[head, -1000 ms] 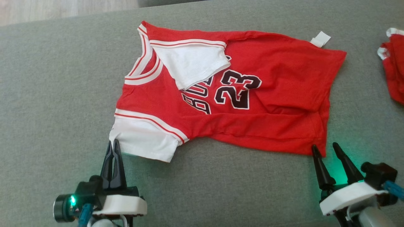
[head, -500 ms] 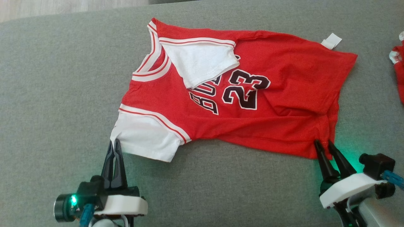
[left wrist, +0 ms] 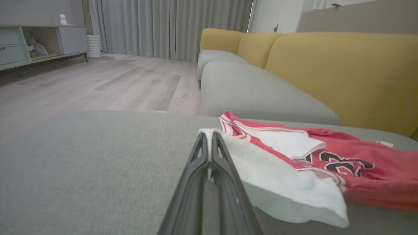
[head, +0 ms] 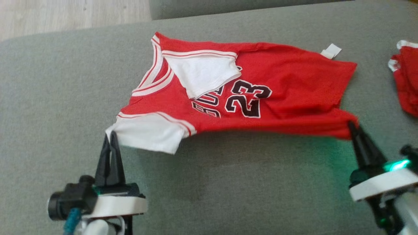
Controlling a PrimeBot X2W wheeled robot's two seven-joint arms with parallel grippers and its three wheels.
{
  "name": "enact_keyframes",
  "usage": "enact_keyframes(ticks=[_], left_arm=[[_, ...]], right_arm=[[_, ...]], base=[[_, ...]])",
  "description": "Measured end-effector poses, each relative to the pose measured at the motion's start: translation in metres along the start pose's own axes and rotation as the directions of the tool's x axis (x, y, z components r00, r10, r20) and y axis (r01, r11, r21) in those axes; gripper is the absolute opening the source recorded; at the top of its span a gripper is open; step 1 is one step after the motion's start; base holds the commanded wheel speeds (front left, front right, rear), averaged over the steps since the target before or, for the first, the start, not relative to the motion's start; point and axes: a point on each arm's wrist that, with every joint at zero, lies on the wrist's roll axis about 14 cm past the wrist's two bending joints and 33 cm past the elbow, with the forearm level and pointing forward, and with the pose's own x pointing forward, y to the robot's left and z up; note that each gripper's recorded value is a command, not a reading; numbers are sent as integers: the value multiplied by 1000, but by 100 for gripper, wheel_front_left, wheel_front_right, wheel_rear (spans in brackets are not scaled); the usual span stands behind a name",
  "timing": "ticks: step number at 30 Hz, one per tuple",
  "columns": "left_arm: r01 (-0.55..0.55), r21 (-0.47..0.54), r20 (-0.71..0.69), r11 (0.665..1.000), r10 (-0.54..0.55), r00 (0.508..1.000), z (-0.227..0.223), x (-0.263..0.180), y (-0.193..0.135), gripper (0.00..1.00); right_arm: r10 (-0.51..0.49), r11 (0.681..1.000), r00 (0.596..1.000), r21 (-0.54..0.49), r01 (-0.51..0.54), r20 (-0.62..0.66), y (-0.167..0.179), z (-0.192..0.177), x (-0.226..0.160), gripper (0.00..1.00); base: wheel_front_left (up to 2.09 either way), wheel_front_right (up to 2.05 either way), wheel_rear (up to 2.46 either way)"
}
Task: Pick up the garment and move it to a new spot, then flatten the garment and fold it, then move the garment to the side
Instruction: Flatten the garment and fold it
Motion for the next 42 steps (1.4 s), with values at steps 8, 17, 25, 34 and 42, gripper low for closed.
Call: enact_keyframes(ticks=[8, 17, 25, 34, 42], left_arm=[[143, -14, 232, 990, -136, 963, 97, 18, -24, 0], [359, 87, 531, 929, -348, 773, 258, 24, -78, 0], [396, 55, 512, 917, -367, 777, 317, 89, -96, 0], [294, 153, 468, 943, -332, 819, 311, 196, -83, 0], [287, 185, 512, 940, -341, 788, 296, 245, -80, 0]], right_arm=[[62, 990, 968, -140, -29, 243, -4, 103, -15, 0], [212, 931, 870, -363, -40, 446, 24, 248, -26, 0], [269, 922, 843, -379, -85, 465, 37, 312, 32, 0], [208, 934, 867, -355, -39, 454, 11, 322, 144, 0], [160, 915, 883, -402, 36, 442, -17, 295, 213, 0]], base=[[0, 0, 0], [0, 0, 0], [0, 0, 0], [0, 0, 0], [0, 0, 0]])
